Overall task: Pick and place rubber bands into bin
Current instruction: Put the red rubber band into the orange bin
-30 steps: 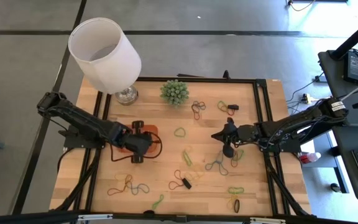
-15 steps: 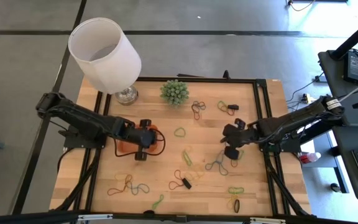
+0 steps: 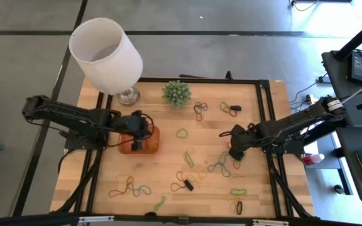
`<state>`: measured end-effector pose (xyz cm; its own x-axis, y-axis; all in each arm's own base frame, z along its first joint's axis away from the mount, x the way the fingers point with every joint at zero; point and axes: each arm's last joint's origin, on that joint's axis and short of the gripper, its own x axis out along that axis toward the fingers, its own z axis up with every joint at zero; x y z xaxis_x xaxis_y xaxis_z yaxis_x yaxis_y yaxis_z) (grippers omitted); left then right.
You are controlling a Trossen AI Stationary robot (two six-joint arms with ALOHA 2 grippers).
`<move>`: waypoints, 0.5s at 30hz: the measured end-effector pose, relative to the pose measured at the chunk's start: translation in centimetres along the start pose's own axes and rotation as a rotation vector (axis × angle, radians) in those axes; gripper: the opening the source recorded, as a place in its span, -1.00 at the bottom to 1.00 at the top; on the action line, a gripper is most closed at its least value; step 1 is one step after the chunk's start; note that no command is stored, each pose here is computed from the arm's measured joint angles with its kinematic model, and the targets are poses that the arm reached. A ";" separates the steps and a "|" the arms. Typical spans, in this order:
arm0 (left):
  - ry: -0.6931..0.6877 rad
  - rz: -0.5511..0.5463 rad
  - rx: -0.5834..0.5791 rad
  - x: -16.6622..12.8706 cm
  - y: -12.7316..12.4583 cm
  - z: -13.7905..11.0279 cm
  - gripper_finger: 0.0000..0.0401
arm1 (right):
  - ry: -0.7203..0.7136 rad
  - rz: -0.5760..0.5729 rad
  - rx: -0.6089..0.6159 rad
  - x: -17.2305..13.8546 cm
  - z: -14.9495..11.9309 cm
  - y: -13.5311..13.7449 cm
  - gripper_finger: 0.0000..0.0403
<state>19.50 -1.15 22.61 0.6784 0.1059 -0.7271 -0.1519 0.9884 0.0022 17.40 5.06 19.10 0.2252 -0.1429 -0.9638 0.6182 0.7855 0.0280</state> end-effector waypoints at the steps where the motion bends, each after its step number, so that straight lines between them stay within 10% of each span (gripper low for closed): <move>1: -0.015 0.001 -0.006 -0.4 0.2 -0.2 -0.99 | 0.001 -0.001 0.000 0.2 0.1 0.2 -0.90; 15: -0.083 0.020 -0.076 -1.6 1.6 -3.2 -0.98 | 0.079 -0.114 -0.028 4.8 0.3 2.2 -0.58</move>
<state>15.87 -0.09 21.63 0.7317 0.1370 -0.6677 -0.2175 0.9753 -0.0382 20.09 5.94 14.64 0.0943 -0.1858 -0.9781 0.6146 0.7837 -0.0896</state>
